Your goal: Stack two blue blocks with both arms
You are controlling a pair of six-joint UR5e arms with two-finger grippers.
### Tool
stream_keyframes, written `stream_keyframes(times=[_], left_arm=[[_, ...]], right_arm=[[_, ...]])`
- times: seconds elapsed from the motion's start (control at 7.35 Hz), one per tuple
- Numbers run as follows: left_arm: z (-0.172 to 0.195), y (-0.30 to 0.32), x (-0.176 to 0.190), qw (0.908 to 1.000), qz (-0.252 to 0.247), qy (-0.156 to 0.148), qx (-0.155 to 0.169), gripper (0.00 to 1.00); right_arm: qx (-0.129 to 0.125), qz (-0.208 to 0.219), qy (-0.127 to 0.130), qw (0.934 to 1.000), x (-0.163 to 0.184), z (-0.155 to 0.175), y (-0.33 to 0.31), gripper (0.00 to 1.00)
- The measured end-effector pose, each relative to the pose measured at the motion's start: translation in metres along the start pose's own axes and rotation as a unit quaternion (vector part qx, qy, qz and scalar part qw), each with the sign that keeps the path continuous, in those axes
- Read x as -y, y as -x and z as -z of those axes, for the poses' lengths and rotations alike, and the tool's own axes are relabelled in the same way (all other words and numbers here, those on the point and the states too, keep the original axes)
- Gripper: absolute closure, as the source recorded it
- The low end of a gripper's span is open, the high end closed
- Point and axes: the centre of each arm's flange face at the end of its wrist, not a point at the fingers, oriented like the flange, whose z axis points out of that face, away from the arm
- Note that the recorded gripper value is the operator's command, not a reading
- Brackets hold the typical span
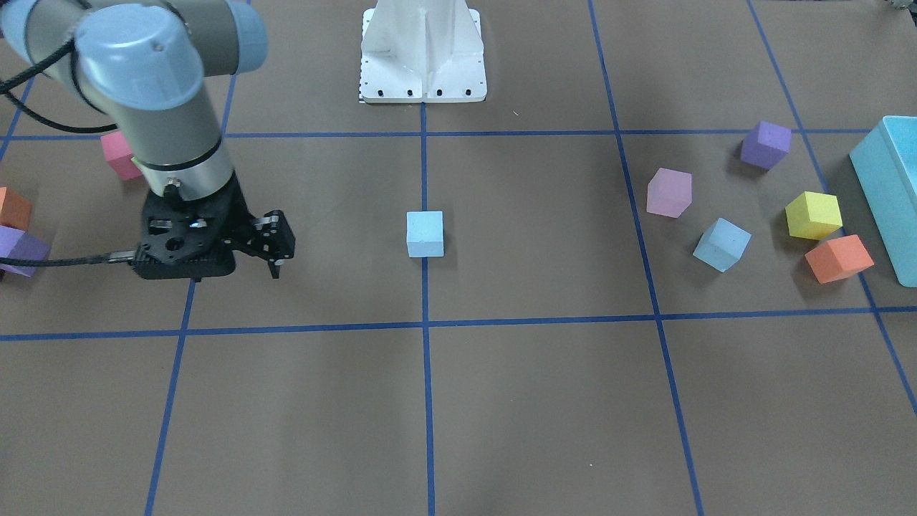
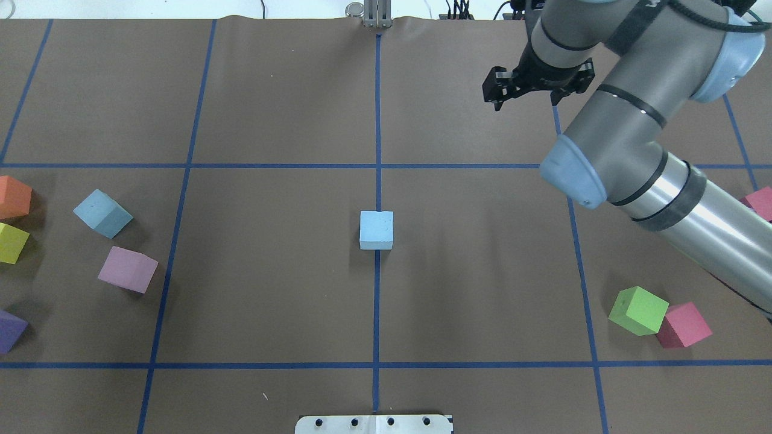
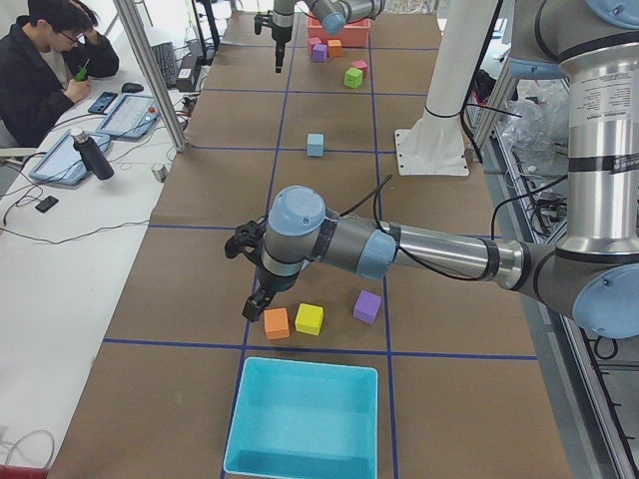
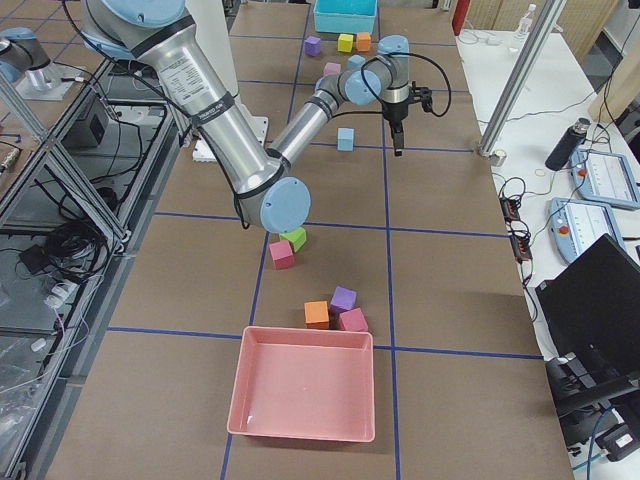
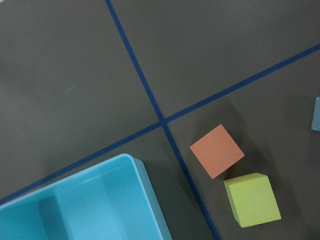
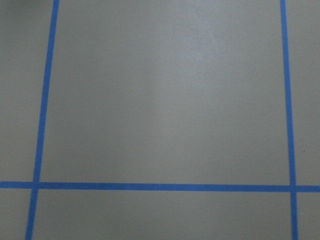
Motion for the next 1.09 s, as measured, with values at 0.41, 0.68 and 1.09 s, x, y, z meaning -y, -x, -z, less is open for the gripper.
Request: stream_keyframes(times=[0.41,0.68,1.09], left_arm=[[0.005,-0.004,0.032,0.9966,0.012,-0.080,-0.015,0.01],[-0.002,-0.016,0.040,0.9955,0.017,-0.086,-0.038,0.01],[-0.055,-0.083,0.086,0.9931,-0.022,-0.061,-0.098,0.01]], right_arm=[[-0.002,0.089,0.024,0.9957,0.008,0.004,-0.197,0.00],[-0.002,0.085,0.037,0.9957,-0.021,0.015,-0.331,0.00],[-0.056,0.091,0.066,0.9921,-0.110,-0.004,-0.469,0.00]])
